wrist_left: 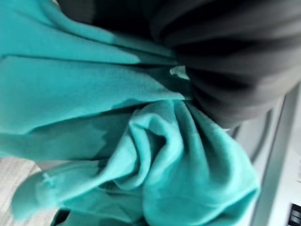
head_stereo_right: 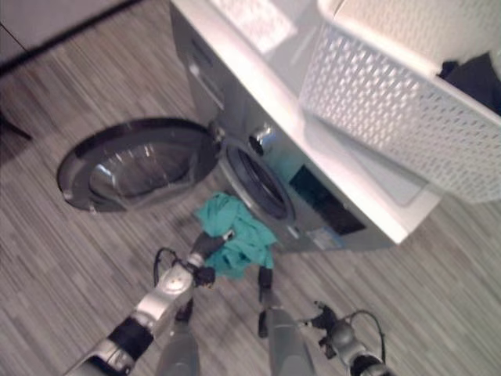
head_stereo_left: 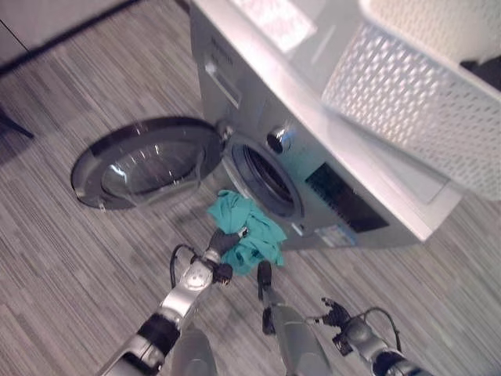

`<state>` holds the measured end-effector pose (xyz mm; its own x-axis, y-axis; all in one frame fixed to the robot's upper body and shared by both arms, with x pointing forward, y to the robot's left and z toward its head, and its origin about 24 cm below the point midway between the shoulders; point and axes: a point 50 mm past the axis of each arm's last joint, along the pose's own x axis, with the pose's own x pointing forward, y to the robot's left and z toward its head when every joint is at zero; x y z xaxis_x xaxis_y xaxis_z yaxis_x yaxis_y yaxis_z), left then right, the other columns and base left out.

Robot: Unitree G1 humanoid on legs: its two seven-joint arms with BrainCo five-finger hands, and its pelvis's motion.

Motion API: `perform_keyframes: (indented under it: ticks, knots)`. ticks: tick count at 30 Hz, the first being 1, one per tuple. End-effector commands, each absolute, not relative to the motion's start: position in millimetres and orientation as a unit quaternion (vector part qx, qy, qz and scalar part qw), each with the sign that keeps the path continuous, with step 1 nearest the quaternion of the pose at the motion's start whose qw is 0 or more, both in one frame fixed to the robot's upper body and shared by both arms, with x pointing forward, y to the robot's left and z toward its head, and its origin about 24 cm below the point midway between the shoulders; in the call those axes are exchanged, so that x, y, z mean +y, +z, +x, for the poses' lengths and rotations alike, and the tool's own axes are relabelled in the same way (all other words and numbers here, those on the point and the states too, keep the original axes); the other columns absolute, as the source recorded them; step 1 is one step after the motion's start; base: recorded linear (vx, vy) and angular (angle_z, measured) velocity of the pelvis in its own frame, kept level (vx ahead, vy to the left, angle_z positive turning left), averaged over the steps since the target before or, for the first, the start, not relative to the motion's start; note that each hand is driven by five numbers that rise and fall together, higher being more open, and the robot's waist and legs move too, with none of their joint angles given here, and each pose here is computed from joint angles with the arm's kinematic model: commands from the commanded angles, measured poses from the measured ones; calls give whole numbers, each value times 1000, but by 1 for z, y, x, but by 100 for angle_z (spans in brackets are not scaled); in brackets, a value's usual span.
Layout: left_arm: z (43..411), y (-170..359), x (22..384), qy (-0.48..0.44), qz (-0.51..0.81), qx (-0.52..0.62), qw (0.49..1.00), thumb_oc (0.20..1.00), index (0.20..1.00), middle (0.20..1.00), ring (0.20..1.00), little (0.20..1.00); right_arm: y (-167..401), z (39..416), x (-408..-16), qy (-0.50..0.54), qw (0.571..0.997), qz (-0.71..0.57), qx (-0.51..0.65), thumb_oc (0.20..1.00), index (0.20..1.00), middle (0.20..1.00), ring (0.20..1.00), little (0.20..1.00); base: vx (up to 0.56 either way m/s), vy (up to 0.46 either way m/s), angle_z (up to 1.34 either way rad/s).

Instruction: Grab the laundry basket,head to the washer,open it,put in the laundry and shut it.

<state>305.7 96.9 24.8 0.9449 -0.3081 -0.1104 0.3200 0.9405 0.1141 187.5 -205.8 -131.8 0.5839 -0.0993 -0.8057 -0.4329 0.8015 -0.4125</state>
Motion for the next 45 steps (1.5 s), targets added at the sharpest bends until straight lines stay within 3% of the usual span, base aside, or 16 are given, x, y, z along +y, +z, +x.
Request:
perform_keyframes:
  ticks: [1,9,18,26,32,45]
  knots:
    - [311,54,89,-149,24,-35,988,200,200,200,200,200,-160,115,-213,116,770,-305,549,1000,1000,1000,1000,1000,-81,157,-39]
    - [333,74,95,-120,17,-60,991,200,200,200,200,200,-160,87,-250,-4,763,-230,604,1000,1000,1000,1000,1000,-97,130,-55]
    - [350,100,109,-70,6,-101,992,200,200,200,200,200,-160,80,-253,-8,766,-224,602,1000,1000,1000,1000,1000,-63,102,-32]
    - [365,123,116,-32,9,-130,991,200,200,200,200,200,-154,98,-248,17,796,-234,558,1000,1000,1000,1000,1000,15,-11,-9]
    - [394,177,143,40,23,-173,984,200,200,200,200,200,-142,126,-246,39,828,-252,500,1000,1000,1000,1000,1000,-5,-36,-13]
    - [413,283,200,139,13,-242,960,200,200,200,200,200,-132,130,-256,40,845,-259,466,1000,1000,1000,1000,1000,8,-15,-7]
